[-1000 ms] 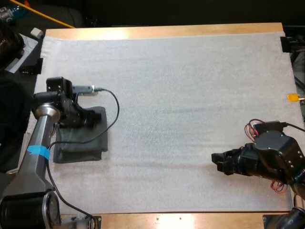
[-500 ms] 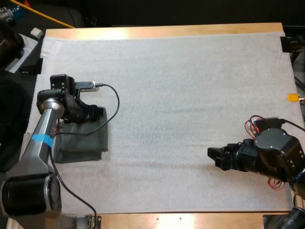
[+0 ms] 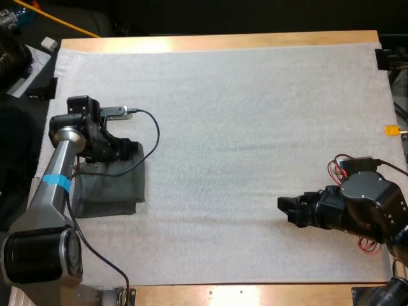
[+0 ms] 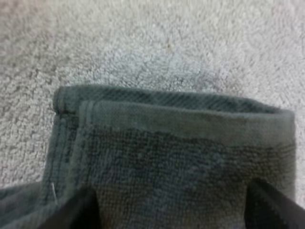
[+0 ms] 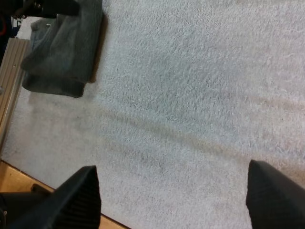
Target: Pick towel from pile, fold and stack
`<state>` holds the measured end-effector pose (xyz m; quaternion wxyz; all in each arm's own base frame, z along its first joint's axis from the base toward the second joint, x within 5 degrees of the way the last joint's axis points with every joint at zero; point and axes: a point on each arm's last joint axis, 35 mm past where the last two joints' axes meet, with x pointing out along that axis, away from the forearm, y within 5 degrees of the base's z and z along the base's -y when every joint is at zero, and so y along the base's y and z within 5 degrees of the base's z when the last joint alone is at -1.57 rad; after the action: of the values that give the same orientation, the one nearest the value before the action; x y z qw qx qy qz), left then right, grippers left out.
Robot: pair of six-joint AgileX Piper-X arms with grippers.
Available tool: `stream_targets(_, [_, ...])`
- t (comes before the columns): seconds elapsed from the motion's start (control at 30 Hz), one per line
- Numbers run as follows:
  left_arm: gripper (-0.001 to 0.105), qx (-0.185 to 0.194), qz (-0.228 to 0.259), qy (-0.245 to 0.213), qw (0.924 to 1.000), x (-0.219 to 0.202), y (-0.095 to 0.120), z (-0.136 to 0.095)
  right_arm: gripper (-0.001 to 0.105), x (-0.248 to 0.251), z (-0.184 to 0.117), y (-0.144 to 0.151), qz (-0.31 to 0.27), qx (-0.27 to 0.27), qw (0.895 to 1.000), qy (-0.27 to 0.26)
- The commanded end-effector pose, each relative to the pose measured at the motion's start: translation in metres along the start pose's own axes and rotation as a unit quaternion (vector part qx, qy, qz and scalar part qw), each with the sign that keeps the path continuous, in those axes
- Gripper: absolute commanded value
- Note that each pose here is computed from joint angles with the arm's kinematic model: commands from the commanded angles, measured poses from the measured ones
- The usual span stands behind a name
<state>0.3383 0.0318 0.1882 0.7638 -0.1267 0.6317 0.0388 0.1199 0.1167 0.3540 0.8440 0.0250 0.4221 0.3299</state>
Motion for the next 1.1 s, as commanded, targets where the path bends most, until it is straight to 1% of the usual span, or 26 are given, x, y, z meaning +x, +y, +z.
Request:
stream_targets(0.0, [0.061,-0.006,-0.003,0.019,0.9998,0.017,0.002,-0.003,0.063,-0.002,0.001,0.001,0.004,-0.001,1.0,-0.005])
stream_targets(0.07, [0.061,-0.006,-0.01,0.016,0.9998,0.014,0.0,-0.002,0.063,-0.002,0.001,0.001,0.004,0.0,1.0,-0.003])
stream_targets(0.17, [0.061,-0.006,-0.024,-0.002,0.9997,-0.003,-0.003,0.0,0.063,-0.003,0.001,0.001,0.004,-0.001,1.0,-0.006])
stream_targets(0.27, [0.061,-0.001,-0.033,-0.039,0.9987,-0.033,-0.007,0.002,0.063,-0.003,0.001,0.001,0.004,0.0,1.0,-0.006])
stream_targets(0.43, [0.061,0.006,-0.037,-0.107,0.9936,-0.086,-0.011,-0.008,0.063,-0.002,0.001,0.001,0.005,-0.001,1.0,-0.008])
stream_targets(0.57, [0.061,0.008,-0.042,-0.138,0.9895,-0.117,-0.013,-0.02,0.063,-0.002,0.002,0.001,0.004,-0.004,1.0,-0.01])
stream_targets(0.7, [0.061,0.008,-0.044,-0.151,0.9876,-0.137,-0.014,-0.034,0.063,-0.003,0.004,0.001,-0.005,-0.01,1.0,-0.023])
stream_targets(0.8, [0.061,0.017,-0.048,-0.153,0.9869,-0.137,-0.017,-0.033,0.063,-0.002,0.004,0.001,-0.007,-0.01,1.0,-0.02])
stream_targets(0.83, [0.061,0.026,-0.053,-0.155,0.9861,-0.144,-0.022,-0.04,0.063,0.0,0.005,0.0,-0.021,-0.018,0.999,-0.027])
stream_targets(0.93, [0.061,0.045,-0.06,-0.158,0.9846,-0.152,-0.032,-0.05,0.063,0.004,0.009,-0.003,-0.048,-0.031,0.998,-0.036])
stream_targets(1.07, [0.061,0.067,-0.067,-0.155,0.9833,-0.16,-0.045,-0.062,0.063,0.016,0.017,-0.01,-0.07,-0.032,0.996,-0.035])
